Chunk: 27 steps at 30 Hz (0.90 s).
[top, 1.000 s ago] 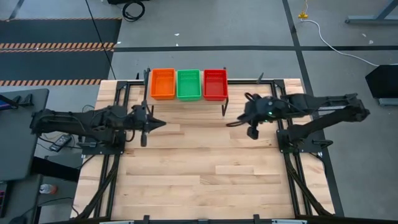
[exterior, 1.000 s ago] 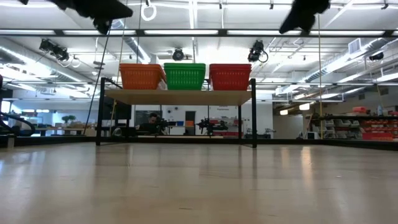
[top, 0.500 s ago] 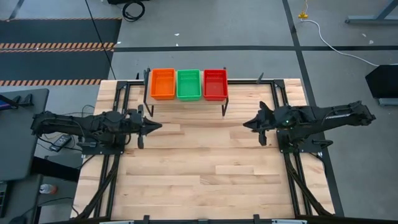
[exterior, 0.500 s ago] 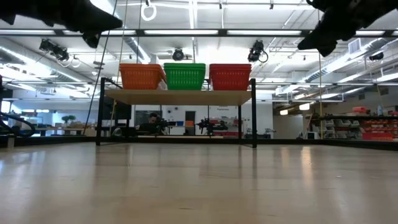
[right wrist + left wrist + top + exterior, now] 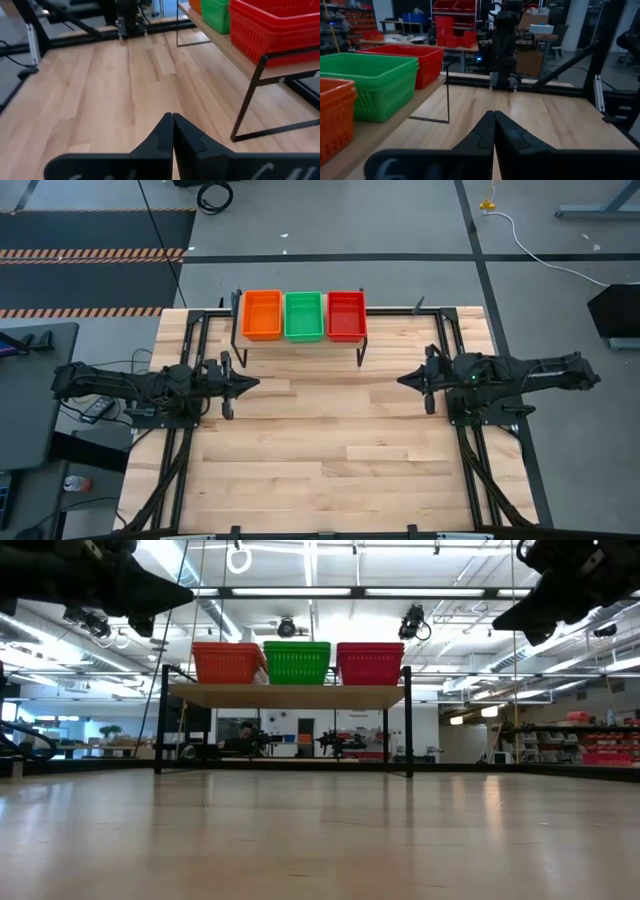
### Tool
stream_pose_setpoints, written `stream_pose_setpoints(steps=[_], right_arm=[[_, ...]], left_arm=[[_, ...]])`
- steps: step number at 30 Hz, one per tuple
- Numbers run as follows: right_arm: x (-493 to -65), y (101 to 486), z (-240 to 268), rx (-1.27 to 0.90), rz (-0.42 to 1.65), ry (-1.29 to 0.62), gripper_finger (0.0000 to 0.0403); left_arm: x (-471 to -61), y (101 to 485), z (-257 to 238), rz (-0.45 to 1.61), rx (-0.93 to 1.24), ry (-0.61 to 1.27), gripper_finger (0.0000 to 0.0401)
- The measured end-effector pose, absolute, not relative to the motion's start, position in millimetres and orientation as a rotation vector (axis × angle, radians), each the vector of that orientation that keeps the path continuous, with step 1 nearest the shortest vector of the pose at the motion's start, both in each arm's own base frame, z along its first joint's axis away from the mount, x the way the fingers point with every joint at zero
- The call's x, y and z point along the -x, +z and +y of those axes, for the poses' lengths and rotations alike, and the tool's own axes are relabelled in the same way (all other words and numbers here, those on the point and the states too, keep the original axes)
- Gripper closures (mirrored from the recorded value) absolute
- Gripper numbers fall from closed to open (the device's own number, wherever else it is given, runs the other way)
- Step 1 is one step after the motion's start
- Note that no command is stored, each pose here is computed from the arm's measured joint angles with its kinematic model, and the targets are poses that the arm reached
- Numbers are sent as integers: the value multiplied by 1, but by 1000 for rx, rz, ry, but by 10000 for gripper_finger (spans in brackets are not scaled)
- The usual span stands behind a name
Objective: Stack baskets on shelf by color
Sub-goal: Return to Home Position
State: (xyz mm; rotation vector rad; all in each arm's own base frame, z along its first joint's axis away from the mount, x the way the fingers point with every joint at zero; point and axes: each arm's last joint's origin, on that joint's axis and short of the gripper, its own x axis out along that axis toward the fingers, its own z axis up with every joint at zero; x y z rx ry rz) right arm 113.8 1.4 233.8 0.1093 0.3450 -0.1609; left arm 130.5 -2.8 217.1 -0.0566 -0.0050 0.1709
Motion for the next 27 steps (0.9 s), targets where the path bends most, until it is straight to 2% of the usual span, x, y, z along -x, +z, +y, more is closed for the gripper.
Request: stream_pose_setpoints(steps=[12,27], right_arm=[[-103,197,4,-176,207,-88,395],[-91,203,4,-175,102,-57,395]], left_arm=[[-129,217,-6,-3,41,70,390],[-129,220,-7,-42,41,18,390]])
